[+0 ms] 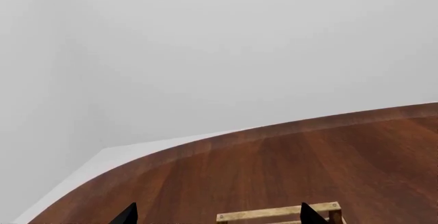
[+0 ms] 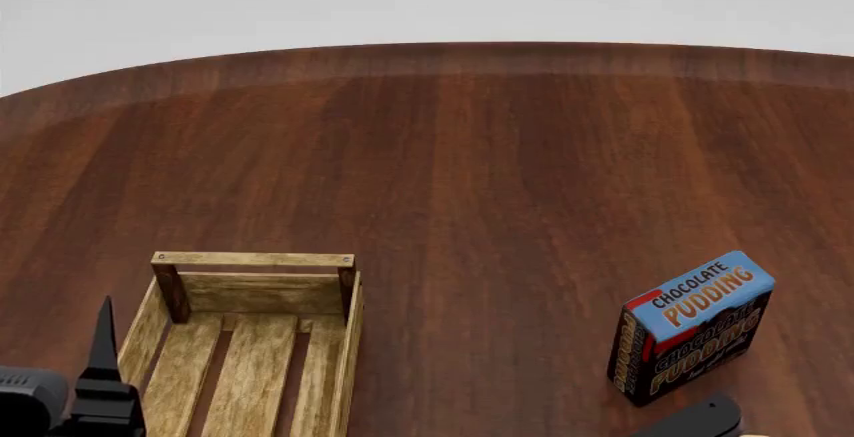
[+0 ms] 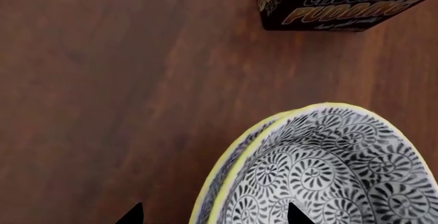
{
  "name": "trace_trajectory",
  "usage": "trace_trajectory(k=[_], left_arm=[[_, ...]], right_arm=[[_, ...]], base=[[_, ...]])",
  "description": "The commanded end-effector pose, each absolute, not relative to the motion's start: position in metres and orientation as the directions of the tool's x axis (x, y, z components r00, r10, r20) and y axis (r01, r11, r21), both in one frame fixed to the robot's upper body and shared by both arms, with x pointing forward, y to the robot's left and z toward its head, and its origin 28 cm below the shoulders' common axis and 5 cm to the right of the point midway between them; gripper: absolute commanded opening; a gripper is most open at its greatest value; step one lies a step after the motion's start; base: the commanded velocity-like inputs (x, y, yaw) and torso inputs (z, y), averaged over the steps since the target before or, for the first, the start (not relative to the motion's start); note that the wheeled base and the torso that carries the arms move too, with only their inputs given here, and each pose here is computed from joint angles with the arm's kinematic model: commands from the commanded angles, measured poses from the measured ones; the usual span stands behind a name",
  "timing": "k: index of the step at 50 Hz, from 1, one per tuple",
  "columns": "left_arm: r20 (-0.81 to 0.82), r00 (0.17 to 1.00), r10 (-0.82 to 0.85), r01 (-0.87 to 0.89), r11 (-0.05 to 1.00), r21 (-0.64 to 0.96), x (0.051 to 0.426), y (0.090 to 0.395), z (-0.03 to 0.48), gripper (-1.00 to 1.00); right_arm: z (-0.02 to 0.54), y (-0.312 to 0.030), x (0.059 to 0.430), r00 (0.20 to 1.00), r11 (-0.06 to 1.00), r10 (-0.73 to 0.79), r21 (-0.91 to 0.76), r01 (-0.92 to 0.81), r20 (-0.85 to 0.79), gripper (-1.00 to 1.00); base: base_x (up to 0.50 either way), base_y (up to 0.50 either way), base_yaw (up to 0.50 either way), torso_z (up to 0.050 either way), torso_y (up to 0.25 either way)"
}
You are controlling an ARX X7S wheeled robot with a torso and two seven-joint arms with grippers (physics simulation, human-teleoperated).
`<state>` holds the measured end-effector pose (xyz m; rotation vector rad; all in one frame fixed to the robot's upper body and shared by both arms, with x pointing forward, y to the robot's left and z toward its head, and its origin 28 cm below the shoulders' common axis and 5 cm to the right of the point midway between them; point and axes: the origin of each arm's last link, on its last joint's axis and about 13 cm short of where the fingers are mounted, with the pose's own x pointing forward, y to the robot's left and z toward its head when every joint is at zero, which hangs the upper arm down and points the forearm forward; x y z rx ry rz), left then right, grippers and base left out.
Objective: Stack the left bowl on the right bowl and place them in the tray.
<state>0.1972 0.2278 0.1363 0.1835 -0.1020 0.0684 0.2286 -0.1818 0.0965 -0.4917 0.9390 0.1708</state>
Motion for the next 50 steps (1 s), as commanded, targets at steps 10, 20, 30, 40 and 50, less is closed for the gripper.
trace_trajectory(k=[10, 20, 30, 40, 50], left_arm=[[0.106, 0.993, 0.061, -0.079, 0.982, 0.174, 0.196, 0.229, 0.134, 1.00], [0.109, 0.992, 0.061, -0.079, 0.982, 0.172, 0.196, 0.229, 0.133, 1.00], [0.111, 0.992, 0.062, -0.080, 0.982, 0.169, 0.196, 0.229, 0.133, 1.00], [0.121, 0.991, 0.060, -0.079, 0.984, 0.161, 0.194, 0.229, 0.138, 1.00], [0.132, 0.989, 0.063, -0.083, 0.985, 0.152, 0.193, 0.231, 0.141, 1.00]], right_arm=[[0.087, -0.181, 0.231, 0.561, 0.873, -0.084, -0.332, -0.357, -0.824, 1.00], [0.084, -0.181, 0.231, 0.555, 0.875, -0.084, -0.328, -0.357, -0.828, 1.00], [0.084, -0.179, 0.229, 0.556, 0.870, -0.077, -0.328, -0.367, -0.828, -1.00], [0.091, -0.173, 0.223, 0.561, 0.855, -0.071, -0.340, -0.392, -0.825, -1.00], [0.129, -0.162, 0.208, 0.639, 0.820, -0.053, -0.399, -0.411, -0.768, -1.00]], base=[[0.00, 0.00, 0.00, 0.000, 0.000], [0.00, 0.00, 0.00, 0.000, 0.000], [0.00, 0.00, 0.00, 0.000, 0.000], [0.00, 0.00, 0.00, 0.000, 0.000], [0.00, 0.00, 0.00, 0.000, 0.000]])
